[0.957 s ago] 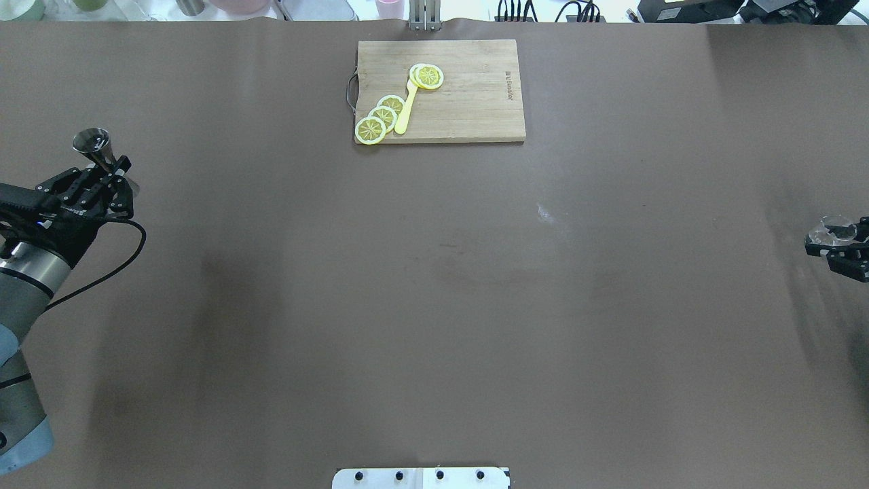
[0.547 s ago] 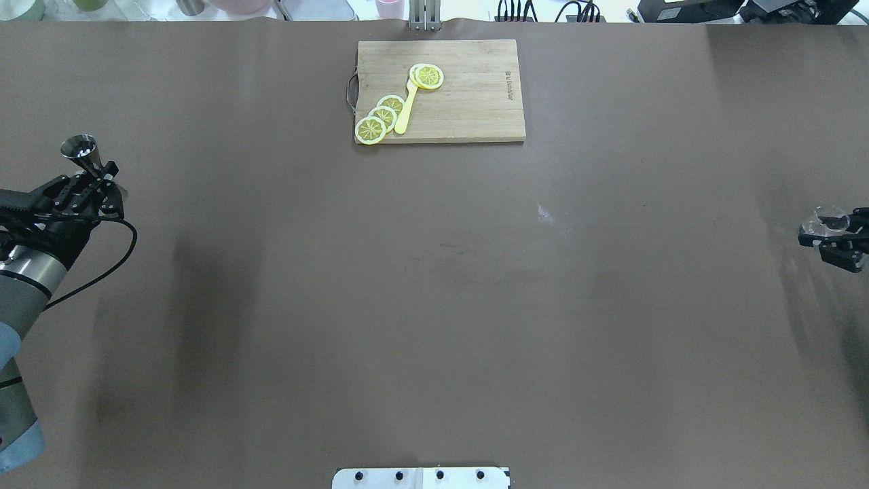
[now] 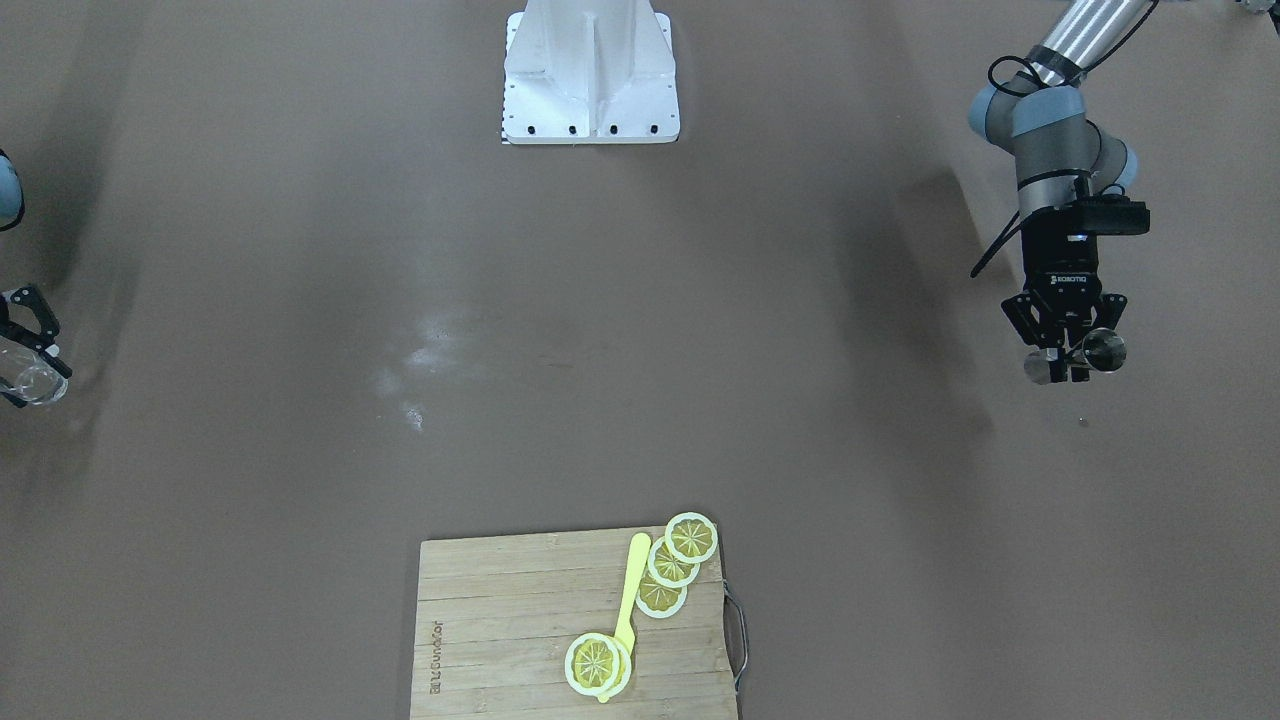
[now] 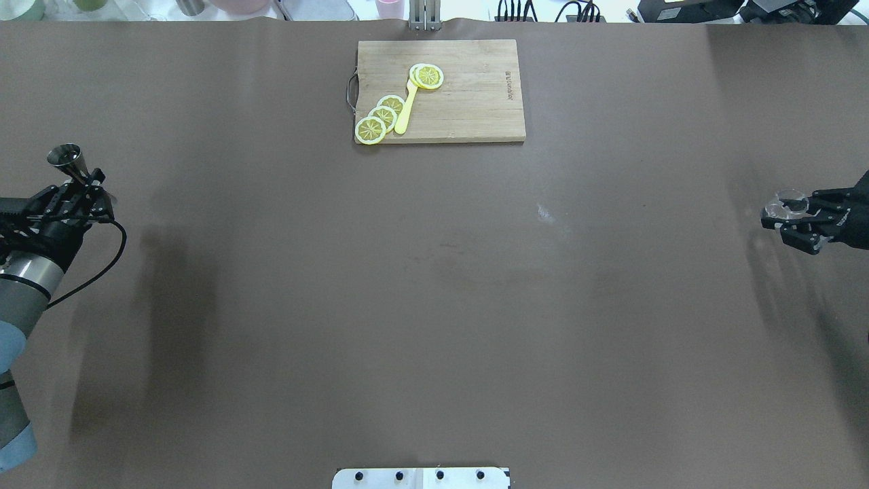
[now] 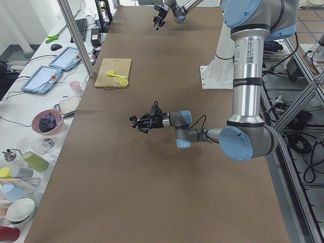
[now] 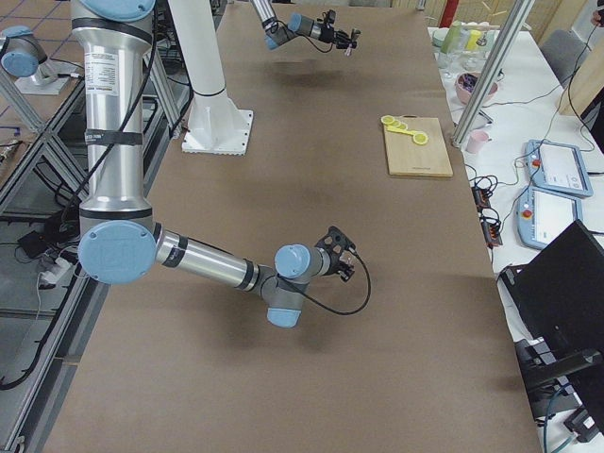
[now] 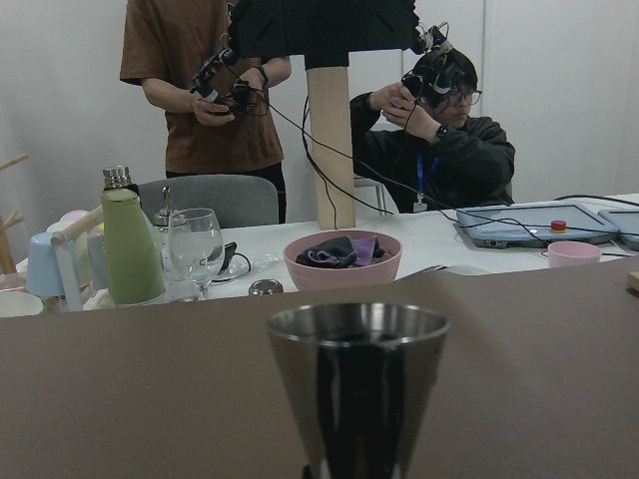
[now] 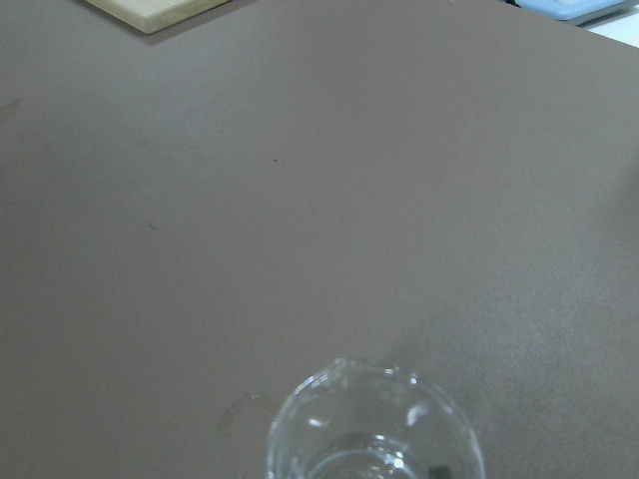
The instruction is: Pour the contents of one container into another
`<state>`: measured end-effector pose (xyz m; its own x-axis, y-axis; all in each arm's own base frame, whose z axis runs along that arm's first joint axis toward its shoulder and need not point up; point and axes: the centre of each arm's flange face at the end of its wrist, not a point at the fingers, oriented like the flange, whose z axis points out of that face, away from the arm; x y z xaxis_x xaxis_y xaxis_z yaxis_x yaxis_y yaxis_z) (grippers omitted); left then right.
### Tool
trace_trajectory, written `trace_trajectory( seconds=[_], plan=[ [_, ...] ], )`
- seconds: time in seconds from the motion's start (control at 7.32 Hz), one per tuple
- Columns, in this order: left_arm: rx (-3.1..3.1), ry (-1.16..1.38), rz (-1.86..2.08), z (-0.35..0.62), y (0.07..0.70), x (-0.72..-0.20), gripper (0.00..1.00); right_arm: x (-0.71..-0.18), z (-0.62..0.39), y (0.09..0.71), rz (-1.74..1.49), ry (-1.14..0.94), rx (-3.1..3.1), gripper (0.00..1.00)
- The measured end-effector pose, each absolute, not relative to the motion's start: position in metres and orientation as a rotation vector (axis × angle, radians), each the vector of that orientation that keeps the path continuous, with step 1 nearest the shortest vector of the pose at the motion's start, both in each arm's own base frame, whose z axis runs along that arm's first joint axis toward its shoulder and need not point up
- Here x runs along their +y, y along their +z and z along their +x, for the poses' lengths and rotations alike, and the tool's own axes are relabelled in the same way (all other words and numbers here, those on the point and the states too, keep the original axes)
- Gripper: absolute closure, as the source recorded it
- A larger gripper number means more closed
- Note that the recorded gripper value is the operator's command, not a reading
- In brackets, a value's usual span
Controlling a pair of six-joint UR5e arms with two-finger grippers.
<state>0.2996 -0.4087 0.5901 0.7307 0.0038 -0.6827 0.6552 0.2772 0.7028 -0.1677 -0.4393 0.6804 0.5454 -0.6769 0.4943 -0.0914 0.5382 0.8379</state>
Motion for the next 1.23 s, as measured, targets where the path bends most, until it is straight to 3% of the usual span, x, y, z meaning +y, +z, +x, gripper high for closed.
trace_trajectory(
  seconds=[1.23],
  plan=[
    [0.545,-0.547,1.253,0.32,0.613,-0.39,1.0,-0.458,-0.247,0.649,1.016,-0.458,-0.987,1.0]
  ],
)
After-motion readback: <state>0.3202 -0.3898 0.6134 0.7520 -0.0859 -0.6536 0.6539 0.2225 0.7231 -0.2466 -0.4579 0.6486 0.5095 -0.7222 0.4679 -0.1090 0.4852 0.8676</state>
